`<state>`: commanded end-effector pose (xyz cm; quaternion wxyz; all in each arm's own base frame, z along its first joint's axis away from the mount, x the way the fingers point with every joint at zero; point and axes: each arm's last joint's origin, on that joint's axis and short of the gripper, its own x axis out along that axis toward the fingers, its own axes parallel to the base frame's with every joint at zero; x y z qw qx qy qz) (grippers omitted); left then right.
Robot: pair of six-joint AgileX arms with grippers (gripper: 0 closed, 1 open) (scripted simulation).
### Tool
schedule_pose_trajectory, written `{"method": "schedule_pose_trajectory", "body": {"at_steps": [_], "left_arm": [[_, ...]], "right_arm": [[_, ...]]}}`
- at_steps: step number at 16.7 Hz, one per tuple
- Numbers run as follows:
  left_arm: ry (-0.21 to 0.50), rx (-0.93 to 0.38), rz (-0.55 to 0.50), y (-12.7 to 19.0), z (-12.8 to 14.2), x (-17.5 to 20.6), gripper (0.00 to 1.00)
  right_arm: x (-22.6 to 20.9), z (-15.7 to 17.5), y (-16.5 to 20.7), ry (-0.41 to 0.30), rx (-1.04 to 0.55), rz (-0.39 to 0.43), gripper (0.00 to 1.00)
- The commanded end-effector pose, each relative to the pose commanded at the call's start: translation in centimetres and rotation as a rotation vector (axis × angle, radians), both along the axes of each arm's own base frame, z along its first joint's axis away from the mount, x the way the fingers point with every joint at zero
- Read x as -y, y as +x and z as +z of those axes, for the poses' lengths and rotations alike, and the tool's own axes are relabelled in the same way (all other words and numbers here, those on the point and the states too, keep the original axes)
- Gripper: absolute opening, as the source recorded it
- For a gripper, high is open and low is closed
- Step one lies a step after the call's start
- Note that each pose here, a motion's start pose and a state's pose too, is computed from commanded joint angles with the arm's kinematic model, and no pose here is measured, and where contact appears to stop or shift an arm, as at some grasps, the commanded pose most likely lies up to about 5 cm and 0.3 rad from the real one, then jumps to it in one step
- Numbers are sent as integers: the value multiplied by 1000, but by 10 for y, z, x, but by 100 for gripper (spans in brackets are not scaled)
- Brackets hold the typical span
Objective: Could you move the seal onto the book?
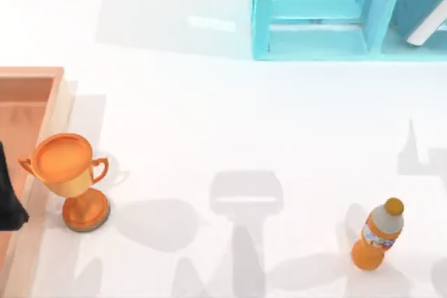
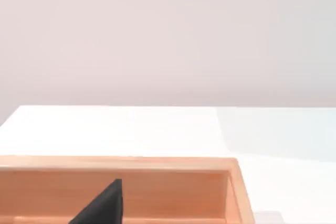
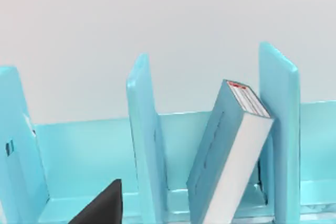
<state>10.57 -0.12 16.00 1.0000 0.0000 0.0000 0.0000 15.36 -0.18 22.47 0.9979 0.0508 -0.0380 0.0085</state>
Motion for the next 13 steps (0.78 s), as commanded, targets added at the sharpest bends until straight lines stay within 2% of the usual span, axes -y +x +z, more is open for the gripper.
{"method": "schedule_pose_trajectory", "body": {"at_steps": [3, 5, 9, 13], "left_arm": [[0, 0, 0, 0, 0, 0, 100], [0, 0, 0, 0, 0, 0, 100], [0, 0, 0, 0, 0, 0, 100], [0, 0, 0, 0, 0, 0, 100]], "right_arm": [[2, 4, 50, 62, -40, 6, 100], [4, -8, 89, 104, -80, 7, 100], [8, -61, 159, 180, -150, 9, 100], [11, -115, 201, 242, -146, 19, 100]]}}
